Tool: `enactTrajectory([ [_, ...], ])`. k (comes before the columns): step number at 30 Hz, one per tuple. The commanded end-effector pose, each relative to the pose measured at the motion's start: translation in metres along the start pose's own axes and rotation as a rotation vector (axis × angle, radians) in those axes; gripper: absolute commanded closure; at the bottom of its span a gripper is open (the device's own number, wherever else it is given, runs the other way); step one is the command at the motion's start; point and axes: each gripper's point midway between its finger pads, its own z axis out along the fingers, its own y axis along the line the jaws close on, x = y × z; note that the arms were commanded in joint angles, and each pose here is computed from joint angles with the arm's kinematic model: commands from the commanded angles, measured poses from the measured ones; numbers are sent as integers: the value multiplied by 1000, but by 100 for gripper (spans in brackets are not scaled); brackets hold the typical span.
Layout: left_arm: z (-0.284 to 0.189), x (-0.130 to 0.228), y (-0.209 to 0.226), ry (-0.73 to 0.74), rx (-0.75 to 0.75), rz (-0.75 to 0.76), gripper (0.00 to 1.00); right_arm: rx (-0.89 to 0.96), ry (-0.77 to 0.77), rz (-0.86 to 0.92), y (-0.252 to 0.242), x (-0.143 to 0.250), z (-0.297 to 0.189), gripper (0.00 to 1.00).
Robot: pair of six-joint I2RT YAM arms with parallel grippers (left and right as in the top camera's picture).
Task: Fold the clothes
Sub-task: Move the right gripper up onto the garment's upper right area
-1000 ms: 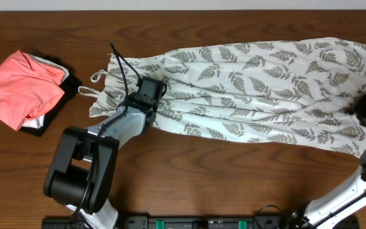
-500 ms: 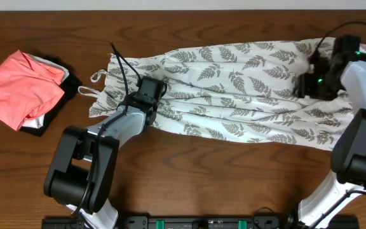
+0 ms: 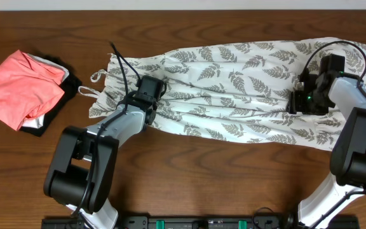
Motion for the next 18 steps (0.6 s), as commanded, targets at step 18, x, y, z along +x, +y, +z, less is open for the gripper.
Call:
enactTrajectory([
  [18, 15, 47, -26, 148, 115, 58, 37, 4, 57, 9, -2, 29, 24, 36],
])
